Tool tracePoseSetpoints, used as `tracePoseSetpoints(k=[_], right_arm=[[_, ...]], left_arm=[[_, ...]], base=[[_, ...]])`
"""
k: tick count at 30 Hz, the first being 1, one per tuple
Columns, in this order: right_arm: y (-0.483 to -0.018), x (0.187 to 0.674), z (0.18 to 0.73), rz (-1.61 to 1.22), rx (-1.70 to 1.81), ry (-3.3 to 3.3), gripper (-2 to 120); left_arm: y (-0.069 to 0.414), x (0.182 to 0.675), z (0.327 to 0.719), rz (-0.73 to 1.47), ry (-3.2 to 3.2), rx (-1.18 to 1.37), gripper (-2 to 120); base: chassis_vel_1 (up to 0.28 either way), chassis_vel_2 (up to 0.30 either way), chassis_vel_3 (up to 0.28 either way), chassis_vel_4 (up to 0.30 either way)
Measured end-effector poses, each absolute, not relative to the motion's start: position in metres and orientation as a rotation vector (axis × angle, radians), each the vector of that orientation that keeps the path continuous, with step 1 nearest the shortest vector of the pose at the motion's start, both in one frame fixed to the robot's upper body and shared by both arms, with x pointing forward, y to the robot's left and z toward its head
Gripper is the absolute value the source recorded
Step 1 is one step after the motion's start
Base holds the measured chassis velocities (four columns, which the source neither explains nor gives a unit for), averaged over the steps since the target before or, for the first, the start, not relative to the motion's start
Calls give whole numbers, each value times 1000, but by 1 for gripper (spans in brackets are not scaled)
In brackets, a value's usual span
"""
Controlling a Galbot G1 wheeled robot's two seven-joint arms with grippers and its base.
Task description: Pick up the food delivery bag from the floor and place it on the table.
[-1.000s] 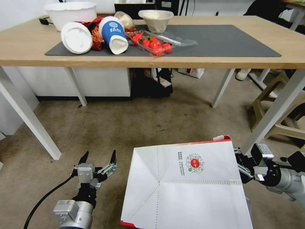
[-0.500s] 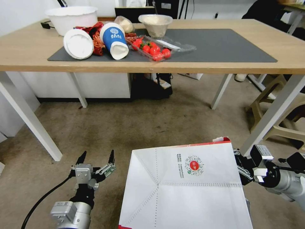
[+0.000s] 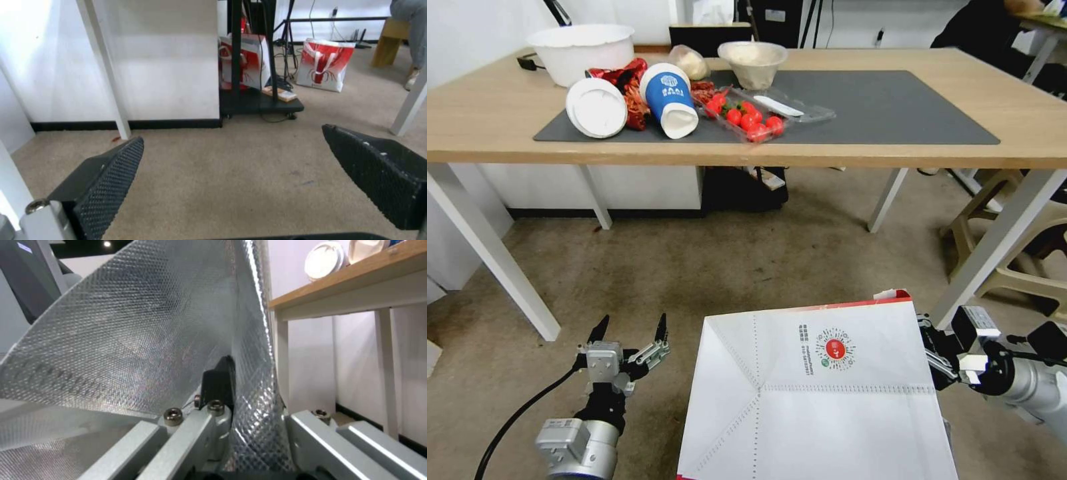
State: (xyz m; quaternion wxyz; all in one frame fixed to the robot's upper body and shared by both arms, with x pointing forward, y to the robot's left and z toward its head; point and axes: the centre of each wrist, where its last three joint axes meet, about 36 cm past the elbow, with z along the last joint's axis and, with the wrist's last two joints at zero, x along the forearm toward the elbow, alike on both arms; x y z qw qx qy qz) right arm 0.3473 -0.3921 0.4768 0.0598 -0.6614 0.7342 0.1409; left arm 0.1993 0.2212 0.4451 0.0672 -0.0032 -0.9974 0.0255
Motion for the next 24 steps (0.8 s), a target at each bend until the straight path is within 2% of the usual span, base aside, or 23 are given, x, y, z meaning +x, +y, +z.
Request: tracePoseSetpoints(k=[24], right_arm=[[-393, 347, 475, 432, -2008, 2218, 0]], left_arm=[[222, 202, 443, 74, -3007, -13, 100]], base=[[0, 0, 0, 0]])
